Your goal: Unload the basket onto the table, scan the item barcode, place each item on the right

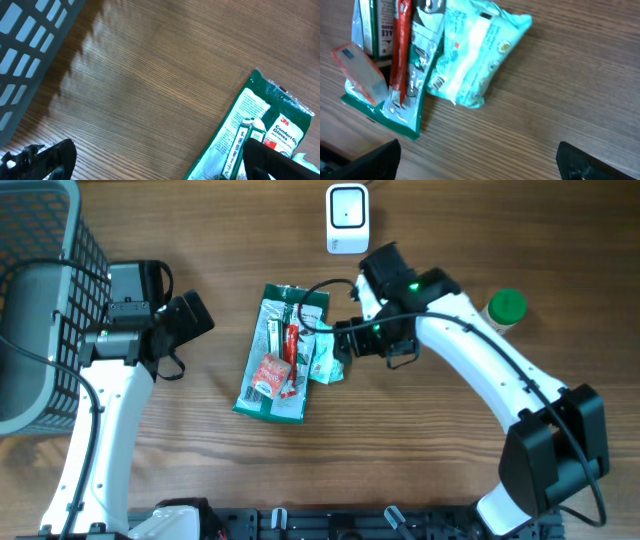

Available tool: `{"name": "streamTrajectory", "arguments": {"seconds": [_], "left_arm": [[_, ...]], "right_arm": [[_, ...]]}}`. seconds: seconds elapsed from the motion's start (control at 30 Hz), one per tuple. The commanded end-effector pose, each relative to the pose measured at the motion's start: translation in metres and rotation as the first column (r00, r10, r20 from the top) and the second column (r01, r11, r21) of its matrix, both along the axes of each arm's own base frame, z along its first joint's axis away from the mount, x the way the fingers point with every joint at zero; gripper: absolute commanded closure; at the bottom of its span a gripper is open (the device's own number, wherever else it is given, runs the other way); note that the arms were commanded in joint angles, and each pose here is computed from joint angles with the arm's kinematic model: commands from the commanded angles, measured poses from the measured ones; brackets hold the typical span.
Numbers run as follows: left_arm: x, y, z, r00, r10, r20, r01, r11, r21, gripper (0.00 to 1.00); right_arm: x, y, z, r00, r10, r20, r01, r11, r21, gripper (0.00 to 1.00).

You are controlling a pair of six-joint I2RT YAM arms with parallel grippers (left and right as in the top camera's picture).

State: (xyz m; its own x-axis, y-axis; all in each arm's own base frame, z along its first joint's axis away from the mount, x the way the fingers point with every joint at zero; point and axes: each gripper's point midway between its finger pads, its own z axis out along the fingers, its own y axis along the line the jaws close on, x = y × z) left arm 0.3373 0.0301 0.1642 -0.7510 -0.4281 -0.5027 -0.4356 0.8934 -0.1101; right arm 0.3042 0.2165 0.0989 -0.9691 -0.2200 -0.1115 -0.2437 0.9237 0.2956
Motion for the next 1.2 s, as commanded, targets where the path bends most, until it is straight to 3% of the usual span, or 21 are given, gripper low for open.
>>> {"name": "streamTrajectory", "arguments": {"seconds": [0.0, 1.17], "left_arm": [[0.001, 0.003, 0.001, 1.000, 0.000, 0.000, 0.000, 1.000, 0.013, 0.00], [0.001, 0.003, 0.001, 1.000, 0.000, 0.000, 0.000, 1.000, 0.013, 0.00]], "right_arm": [[-0.002, 0.005, -0.002, 0.999, -0.011, 0.042, 0.014, 0.998, -0.058, 0.00], [-0.019, 0.003, -0.021, 1.000, -0.006, 0.023, 0.009, 0.991, -0.131, 0.00]]}}
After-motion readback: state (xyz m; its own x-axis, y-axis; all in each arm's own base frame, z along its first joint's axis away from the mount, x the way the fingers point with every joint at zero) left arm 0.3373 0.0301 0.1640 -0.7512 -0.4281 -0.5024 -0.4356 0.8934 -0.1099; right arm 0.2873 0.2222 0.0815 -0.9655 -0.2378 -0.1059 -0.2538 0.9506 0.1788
